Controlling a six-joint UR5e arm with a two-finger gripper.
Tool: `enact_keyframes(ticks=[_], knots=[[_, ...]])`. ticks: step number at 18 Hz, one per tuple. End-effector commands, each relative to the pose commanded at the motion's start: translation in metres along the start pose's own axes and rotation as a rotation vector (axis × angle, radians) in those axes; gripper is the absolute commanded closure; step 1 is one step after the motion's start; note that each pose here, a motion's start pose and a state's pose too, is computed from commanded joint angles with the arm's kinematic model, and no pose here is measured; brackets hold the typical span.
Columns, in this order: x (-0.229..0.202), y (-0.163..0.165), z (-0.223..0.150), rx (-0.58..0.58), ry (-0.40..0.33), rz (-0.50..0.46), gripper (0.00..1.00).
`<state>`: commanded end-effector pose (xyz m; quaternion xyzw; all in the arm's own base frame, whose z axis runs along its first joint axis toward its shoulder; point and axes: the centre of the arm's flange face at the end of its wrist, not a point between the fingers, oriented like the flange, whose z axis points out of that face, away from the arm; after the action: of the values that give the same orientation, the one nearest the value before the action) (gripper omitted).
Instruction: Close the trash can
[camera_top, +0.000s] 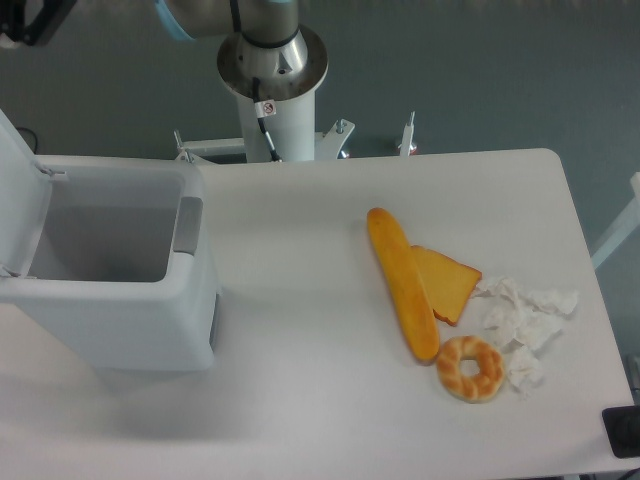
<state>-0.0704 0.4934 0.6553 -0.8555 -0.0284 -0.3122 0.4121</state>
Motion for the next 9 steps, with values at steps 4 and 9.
enact_keyframes(ticks=[4, 9], knots=[[0.001, 0.004, 0.023, -0.039, 0.031, -0.005, 0.0], [0.008, 0.004, 0.028, -0.044, 0.066, 0.0, 0.0]])
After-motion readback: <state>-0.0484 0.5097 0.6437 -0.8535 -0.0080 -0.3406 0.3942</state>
